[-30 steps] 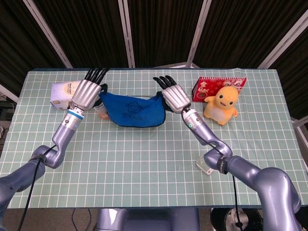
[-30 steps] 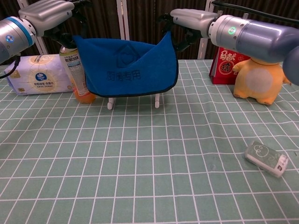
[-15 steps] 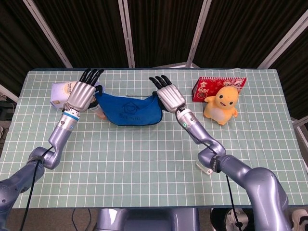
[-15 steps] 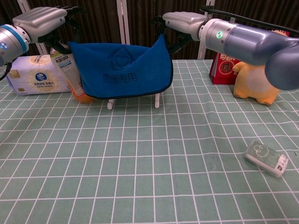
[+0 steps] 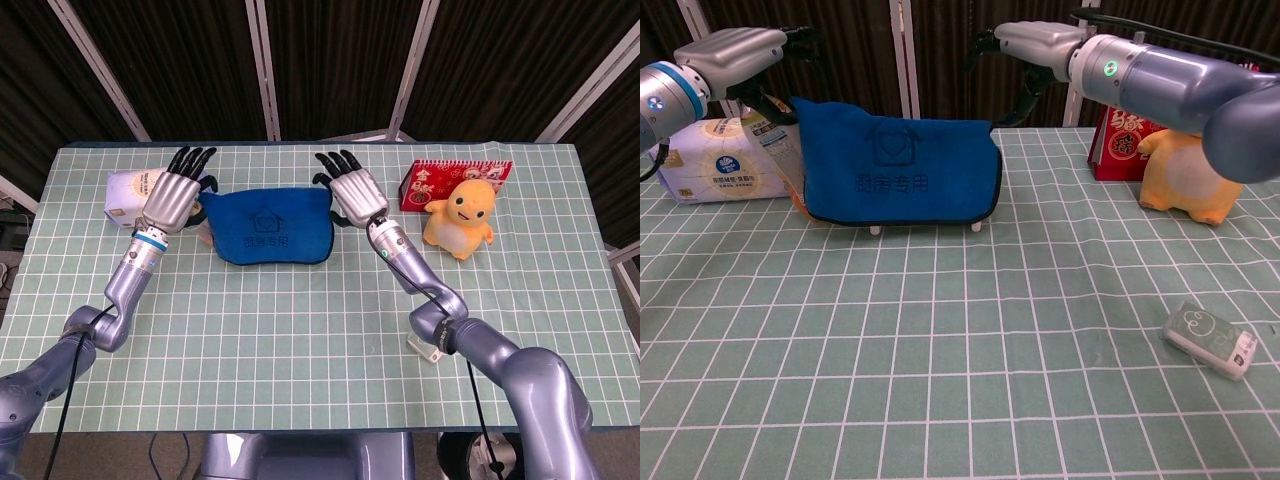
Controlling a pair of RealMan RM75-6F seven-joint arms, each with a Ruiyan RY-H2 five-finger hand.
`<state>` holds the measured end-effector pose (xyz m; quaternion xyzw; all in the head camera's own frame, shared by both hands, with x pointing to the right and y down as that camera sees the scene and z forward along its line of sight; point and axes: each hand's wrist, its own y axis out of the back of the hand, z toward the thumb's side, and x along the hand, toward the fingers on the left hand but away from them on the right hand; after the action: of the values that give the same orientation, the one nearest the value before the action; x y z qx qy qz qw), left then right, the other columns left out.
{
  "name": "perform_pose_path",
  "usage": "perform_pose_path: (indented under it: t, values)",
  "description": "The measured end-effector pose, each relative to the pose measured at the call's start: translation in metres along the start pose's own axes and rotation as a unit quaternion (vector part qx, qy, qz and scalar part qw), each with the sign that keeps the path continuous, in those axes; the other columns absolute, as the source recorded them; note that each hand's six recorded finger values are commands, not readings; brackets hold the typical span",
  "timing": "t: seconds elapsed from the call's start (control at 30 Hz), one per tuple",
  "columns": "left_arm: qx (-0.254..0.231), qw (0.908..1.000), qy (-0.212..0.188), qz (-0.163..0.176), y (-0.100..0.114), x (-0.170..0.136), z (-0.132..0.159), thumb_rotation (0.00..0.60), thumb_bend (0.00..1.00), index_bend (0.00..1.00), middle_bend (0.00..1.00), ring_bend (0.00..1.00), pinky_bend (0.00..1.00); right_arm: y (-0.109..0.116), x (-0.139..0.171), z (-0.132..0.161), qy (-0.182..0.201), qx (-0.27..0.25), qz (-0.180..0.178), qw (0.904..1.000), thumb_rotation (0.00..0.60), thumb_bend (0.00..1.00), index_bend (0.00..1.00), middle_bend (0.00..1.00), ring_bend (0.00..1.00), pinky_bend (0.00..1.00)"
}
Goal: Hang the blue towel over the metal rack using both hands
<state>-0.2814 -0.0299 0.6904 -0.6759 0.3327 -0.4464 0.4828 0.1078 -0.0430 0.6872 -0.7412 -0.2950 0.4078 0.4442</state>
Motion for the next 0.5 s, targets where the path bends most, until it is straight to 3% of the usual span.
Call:
perform_pose_path:
  t: [0.37,0.5]
  values:
    - [-0.018,0.9998,0.009,-0.001,0.006,-0.003,-0.002,0.600,0.15,0.00,0.00,0.00,0.00,0.009,0.014,-0.011,-0.002,0.005,-0.003,1.0000,0.600,0.15,0.06,0.00,0.00,0.00]
    - [-0.030,0.9995,0.009,0.006,0.014,-0.003,-0.002,0.600,0.03,0.00,0.00,0.00,0.00,0.016,0.025,-0.016,0.001,0.010,-0.009,0.9999,0.600,0.15,0.06,0.00,0.00,0.00]
